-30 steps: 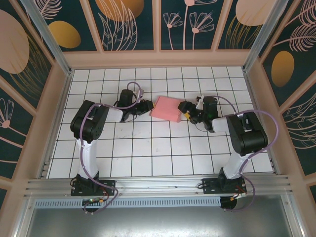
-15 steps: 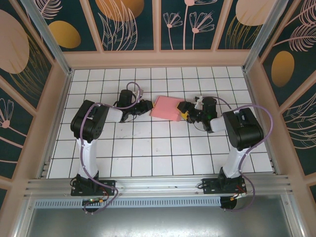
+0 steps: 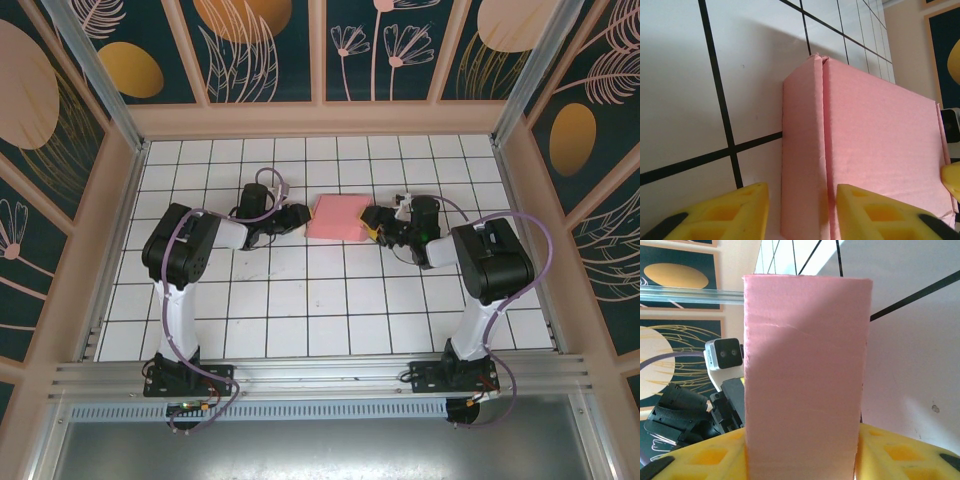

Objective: Fold the paper box

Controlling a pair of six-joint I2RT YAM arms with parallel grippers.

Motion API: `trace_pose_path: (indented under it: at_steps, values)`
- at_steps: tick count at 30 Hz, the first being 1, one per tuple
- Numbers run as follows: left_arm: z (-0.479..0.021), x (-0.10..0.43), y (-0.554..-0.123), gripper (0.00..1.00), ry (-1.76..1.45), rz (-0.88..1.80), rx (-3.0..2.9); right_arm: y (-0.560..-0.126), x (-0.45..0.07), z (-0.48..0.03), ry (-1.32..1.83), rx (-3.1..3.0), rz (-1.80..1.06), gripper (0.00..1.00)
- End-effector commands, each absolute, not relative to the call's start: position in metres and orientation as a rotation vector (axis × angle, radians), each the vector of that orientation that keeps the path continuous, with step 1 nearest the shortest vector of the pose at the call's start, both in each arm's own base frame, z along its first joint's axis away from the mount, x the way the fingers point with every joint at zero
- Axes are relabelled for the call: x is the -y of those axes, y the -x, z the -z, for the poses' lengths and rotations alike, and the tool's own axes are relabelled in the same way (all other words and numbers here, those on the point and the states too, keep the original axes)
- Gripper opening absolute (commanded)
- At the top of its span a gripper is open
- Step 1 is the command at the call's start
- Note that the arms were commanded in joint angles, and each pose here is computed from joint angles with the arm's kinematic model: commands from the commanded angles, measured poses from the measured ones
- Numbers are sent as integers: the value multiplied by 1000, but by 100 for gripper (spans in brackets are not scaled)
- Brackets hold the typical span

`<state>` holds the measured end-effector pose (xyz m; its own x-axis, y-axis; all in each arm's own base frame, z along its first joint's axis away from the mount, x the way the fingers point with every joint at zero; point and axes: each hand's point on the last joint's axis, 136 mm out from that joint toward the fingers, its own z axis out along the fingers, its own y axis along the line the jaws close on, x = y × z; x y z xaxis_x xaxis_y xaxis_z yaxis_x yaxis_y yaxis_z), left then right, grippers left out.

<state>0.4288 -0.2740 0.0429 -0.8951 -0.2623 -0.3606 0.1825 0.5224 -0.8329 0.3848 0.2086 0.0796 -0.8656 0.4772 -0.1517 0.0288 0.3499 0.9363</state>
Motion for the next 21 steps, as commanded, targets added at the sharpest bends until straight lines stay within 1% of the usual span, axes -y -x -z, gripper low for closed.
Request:
trace_pose_path:
  at_steps: [1,3,5,6,13,18,21]
  values:
    - [-58,265,-431,42,53,1286,-2276,-389,-209,-93,-406,-2176,-1557,49]
    - [-63,262,-433,44,41,1244,-2264,-389,-208,-95,-402,-2170,-1557,48]
    - [-75,259,-437,48,16,1208,-2226,-389,-207,-98,-400,-2163,-1557,47]
    - [-72,256,-433,49,17,1187,-2233,-389,-207,-99,-401,-2161,-1558,47]
    - [-114,239,-438,71,-107,1004,-2066,-388,-201,-109,-398,-2139,-1562,44]
    - [-156,236,-422,78,-352,842,-1852,-387,-194,-119,-398,-2121,-1562,44]
    - [-182,238,-406,80,-518,636,-1686,-385,-190,-127,-395,-2105,-1564,44]
